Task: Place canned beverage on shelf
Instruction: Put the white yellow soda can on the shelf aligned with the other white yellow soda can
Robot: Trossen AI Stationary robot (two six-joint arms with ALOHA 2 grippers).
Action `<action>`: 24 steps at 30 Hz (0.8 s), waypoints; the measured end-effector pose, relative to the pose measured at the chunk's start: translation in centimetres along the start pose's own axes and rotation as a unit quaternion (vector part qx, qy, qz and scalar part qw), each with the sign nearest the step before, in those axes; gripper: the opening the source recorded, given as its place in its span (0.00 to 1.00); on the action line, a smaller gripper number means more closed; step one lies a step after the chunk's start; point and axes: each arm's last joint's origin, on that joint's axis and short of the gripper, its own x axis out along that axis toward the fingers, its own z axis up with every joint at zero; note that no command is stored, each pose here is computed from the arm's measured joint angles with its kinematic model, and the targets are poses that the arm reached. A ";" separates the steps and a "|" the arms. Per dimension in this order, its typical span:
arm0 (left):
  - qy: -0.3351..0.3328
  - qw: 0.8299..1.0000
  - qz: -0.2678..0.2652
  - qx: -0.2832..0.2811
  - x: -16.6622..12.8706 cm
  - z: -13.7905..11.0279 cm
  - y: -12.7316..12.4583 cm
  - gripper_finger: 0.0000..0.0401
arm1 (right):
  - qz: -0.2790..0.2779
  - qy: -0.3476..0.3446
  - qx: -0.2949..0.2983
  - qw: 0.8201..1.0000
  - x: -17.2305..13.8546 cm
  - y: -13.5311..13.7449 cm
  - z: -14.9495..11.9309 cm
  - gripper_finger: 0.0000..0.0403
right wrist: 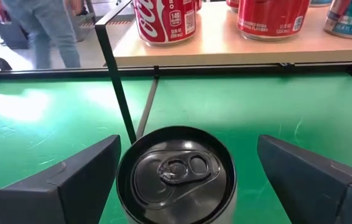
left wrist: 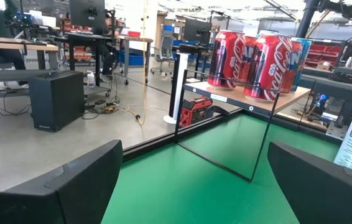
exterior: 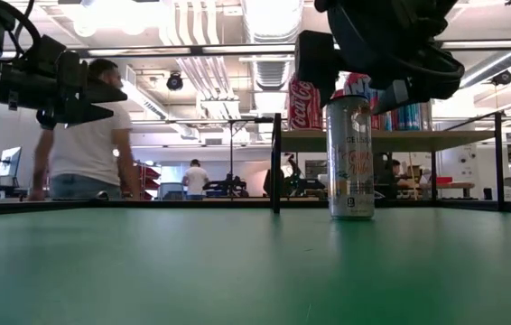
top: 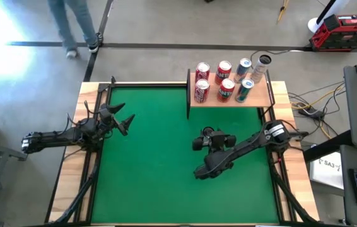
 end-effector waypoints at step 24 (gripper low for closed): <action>0.000 1.000 0.000 0.000 0.0 0.0 0.0 0.96 | -0.014 0.020 0.009 1.000 0.1 0.1 0.1 0.62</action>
